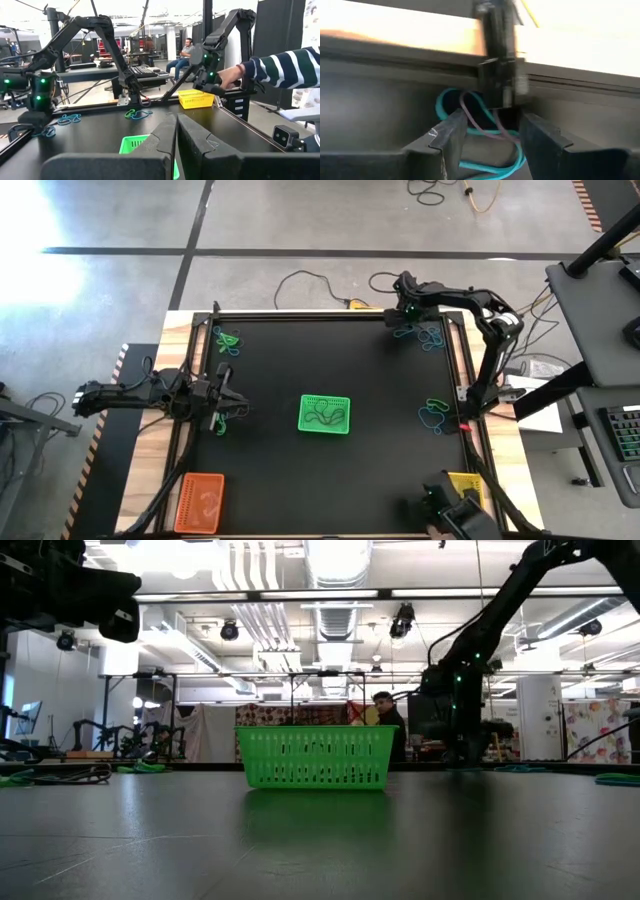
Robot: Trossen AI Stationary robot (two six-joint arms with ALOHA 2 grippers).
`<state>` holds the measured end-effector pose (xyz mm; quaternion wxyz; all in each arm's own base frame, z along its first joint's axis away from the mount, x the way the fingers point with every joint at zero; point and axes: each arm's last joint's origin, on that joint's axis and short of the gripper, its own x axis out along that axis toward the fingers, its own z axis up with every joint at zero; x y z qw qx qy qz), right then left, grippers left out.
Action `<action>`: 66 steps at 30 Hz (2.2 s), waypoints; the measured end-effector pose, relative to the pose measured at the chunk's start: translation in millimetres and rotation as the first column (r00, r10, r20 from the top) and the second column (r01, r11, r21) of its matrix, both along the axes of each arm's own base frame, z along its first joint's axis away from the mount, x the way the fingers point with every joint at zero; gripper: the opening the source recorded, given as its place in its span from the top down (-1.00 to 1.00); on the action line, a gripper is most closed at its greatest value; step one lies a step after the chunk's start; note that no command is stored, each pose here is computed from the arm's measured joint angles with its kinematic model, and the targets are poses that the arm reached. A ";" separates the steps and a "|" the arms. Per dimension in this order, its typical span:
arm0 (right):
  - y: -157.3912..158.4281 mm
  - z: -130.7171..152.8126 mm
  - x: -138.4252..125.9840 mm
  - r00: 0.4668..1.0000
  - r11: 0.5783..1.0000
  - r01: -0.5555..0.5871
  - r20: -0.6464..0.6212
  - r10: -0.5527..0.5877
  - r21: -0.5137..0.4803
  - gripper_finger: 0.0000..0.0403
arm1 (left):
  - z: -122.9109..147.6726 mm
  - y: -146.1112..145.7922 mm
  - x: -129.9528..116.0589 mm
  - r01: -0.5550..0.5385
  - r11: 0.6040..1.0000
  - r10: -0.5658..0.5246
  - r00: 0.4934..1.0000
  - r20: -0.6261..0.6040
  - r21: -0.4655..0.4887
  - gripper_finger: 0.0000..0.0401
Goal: Sort rubber bands into baskets
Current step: Put the violet rubber band into the green basket
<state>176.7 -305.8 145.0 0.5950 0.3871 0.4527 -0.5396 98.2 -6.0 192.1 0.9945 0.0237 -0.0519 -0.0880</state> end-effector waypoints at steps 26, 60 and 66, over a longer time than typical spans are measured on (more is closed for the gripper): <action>0.7 -3.4 -0.8 0.999 0.999 0.043 0.006 -0.043 -0.025 0.93 | 0.0 0.0 0.0 0.000 1.000 0.000 1.000 0.000 0.000 1.00; 132.3 74.0 103.2 0.875 0.870 -0.450 0.093 0.474 -0.203 0.95 | 0.0 0.0 0.1 0.000 1.000 0.000 1.000 -0.001 0.000 1.00; 138.1 66.9 93.1 0.884 0.882 -0.464 0.020 0.467 -0.080 0.95 | 0.0 0.0 0.1 0.000 1.000 0.000 1.000 0.000 0.000 1.00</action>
